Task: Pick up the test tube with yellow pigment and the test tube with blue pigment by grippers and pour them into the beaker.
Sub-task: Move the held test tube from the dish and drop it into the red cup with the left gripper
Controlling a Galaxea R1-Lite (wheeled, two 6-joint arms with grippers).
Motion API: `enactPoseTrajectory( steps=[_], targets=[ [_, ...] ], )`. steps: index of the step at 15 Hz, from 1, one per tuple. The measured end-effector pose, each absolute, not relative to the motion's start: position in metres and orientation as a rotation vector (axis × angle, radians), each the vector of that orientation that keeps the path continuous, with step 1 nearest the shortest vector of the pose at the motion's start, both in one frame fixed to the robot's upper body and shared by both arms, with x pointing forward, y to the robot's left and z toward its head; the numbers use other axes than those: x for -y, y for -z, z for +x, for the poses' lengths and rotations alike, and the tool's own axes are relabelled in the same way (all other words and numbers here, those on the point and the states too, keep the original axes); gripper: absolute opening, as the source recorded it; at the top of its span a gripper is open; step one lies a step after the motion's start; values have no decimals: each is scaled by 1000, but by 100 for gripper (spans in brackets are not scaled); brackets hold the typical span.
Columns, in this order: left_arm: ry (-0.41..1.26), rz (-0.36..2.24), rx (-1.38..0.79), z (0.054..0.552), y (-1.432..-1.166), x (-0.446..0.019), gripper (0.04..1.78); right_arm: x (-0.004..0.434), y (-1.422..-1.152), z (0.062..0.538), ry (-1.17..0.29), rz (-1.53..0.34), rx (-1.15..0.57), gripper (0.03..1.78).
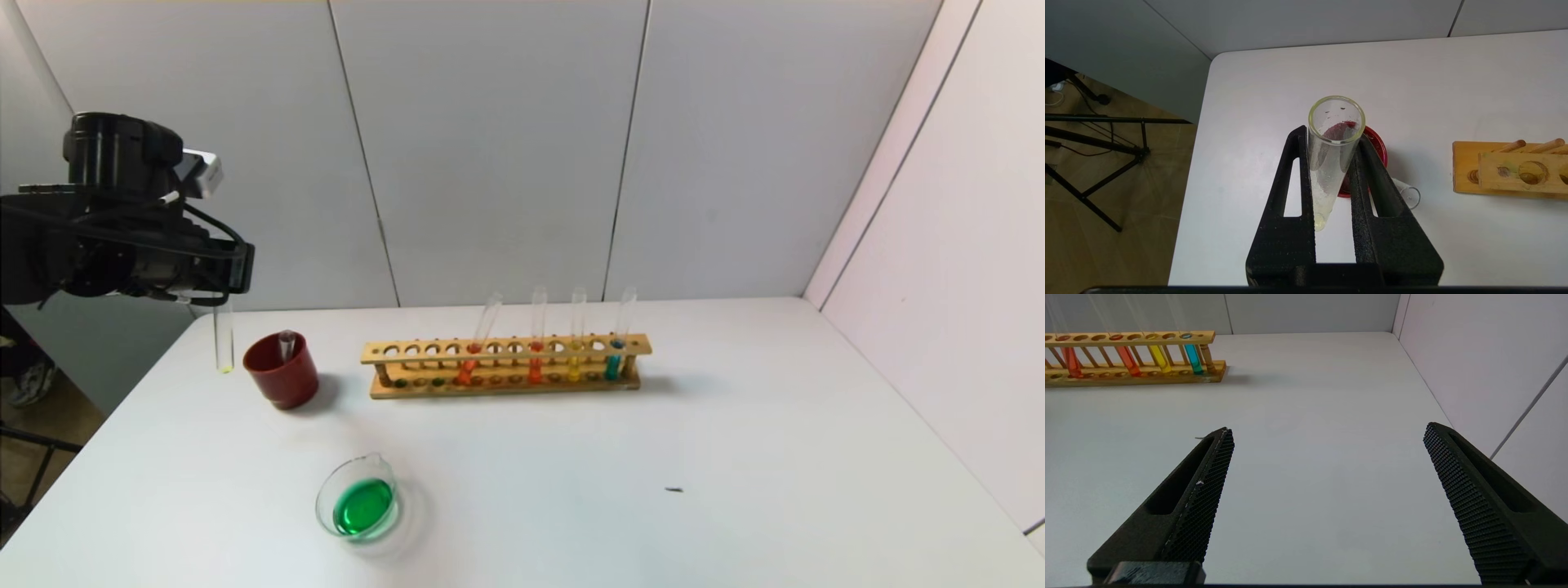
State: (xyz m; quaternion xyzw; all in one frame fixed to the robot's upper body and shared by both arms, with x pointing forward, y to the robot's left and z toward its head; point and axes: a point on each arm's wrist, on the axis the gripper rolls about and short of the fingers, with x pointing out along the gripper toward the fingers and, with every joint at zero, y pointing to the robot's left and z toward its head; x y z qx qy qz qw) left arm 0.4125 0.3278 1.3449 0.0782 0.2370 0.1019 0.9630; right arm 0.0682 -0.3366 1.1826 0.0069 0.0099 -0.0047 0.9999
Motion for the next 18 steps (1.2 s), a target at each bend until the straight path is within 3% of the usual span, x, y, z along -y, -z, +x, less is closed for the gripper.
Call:
enactPoseTrajectory(
  steps=[18],
  targets=[
    [-171,173,-471,468,-1317,-306,30,337,-1183,68,9,13,-20,170]
  ],
)
